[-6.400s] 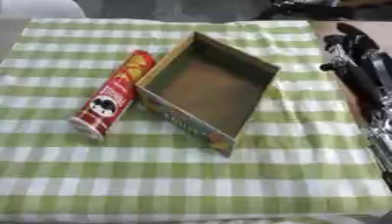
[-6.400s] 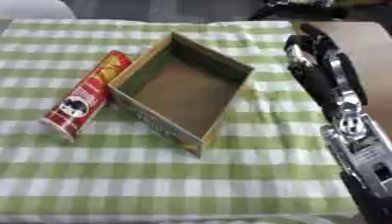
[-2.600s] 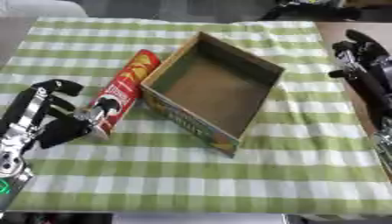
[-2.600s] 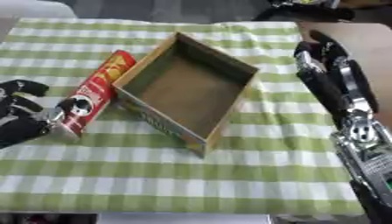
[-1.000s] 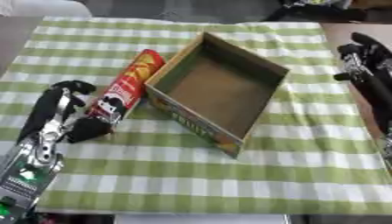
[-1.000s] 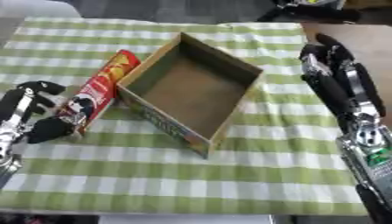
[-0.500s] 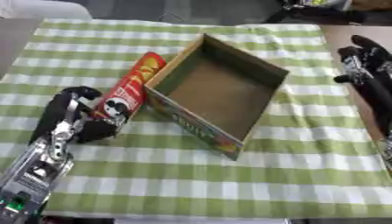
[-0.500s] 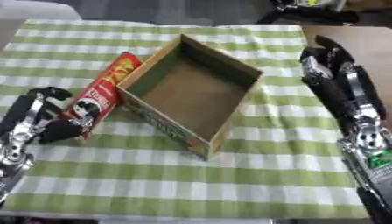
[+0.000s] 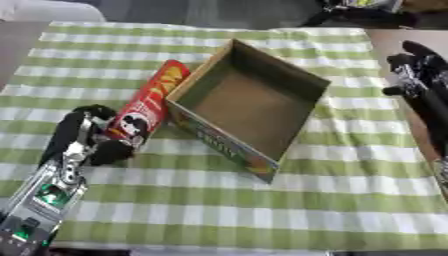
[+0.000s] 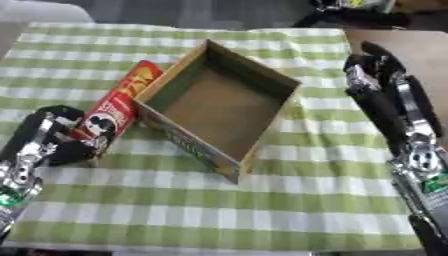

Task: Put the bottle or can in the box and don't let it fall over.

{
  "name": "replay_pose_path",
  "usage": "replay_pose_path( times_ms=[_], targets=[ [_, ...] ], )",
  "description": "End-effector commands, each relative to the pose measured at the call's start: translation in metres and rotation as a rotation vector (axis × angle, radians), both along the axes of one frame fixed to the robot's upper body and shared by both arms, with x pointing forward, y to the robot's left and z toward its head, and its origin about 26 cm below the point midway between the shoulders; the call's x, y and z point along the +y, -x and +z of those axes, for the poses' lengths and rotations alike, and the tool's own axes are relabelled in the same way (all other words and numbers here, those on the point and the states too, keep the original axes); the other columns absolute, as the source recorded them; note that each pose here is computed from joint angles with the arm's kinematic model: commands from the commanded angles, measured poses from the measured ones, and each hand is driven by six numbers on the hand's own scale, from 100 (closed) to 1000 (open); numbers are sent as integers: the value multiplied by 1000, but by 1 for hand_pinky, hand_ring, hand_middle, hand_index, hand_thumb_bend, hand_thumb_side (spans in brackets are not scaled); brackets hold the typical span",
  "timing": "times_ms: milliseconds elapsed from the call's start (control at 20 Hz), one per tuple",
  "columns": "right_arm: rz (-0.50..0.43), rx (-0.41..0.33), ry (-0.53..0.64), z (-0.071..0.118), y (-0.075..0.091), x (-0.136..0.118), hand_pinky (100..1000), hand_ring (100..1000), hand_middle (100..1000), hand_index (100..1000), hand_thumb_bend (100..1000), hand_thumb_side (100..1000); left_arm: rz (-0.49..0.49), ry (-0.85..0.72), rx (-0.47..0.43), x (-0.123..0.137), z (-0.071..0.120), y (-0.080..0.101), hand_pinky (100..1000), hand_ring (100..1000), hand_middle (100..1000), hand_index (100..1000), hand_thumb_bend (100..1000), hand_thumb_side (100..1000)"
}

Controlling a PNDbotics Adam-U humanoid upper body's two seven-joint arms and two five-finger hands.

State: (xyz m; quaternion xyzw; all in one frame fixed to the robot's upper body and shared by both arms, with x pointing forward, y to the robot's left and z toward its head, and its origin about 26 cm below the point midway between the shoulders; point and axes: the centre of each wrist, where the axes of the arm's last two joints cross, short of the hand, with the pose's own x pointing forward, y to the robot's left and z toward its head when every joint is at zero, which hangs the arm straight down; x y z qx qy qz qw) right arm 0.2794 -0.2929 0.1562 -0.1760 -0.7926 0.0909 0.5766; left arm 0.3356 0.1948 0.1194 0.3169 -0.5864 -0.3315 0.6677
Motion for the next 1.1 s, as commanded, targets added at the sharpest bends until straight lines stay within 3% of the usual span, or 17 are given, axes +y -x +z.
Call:
replay_pose_path(
  times_ms=[50, 400, 700, 950, 1100],
  targets=[
    [12, -29, 6, 9, 1, 0, 683, 920, 792, 937, 100, 673, -8, 0, -13, 0, 4, -2, 509, 618, 702, 751, 501, 309],
    [9, -27, 3, 8, 1, 0, 683, 921, 793, 937, 100, 673, -23, 1, 4, -2, 2, -1, 436, 584, 682, 737, 493, 223],
    [8, -27, 0, 7, 1, -1, 683, 921, 793, 937, 100, 673, -22, -2, 30, -2, -1, -1, 433, 586, 674, 738, 495, 176],
    [7, -30, -2, 7, 0, -1, 683, 921, 793, 937, 100, 674, -8, -14, 61, -1, -10, -3, 453, 599, 684, 756, 511, 245],
    [6, -31, -3, 7, 0, -1, 683, 921, 792, 936, 100, 674, -12, -34, 82, -1, -16, -4, 528, 645, 705, 774, 532, 301]
  ],
)
